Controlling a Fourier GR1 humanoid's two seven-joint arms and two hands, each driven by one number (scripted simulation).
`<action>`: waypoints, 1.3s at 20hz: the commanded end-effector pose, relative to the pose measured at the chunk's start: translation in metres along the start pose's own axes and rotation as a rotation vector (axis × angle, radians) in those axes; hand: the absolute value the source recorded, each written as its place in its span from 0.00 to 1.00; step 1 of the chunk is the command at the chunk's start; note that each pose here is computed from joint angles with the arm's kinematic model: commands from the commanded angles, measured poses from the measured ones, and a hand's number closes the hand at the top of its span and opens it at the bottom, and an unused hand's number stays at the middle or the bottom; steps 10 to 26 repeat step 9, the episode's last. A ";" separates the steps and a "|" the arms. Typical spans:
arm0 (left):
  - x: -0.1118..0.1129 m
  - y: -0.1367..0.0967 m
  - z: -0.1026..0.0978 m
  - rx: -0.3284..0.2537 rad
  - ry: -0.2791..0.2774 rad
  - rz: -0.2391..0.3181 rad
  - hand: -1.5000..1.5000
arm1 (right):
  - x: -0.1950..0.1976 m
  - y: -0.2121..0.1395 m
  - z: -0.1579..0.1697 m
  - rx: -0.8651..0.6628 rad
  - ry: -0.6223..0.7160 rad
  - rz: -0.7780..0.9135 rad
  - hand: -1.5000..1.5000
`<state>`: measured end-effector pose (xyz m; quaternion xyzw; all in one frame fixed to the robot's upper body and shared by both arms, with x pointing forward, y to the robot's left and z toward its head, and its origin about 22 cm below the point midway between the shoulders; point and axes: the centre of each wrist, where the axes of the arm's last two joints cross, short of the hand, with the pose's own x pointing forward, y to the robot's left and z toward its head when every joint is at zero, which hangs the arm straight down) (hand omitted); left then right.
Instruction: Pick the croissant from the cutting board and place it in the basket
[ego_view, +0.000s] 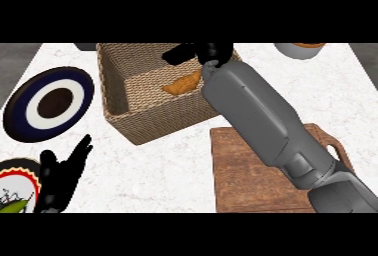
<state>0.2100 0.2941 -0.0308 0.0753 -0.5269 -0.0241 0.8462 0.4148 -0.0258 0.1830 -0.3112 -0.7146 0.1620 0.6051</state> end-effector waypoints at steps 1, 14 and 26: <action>-0.015 -0.008 0.000 0.006 0.121 0.008 0.50 | 0.002 -0.017 -0.005 -0.060 0.033 -0.092 0.00; -0.020 0.001 0.000 0.024 0.101 0.028 0.50 | -0.044 -0.090 -0.015 -0.141 0.129 -0.112 0.00; -0.020 0.001 0.000 0.024 0.101 0.028 0.50 | -0.044 -0.090 -0.015 -0.141 0.129 -0.112 0.00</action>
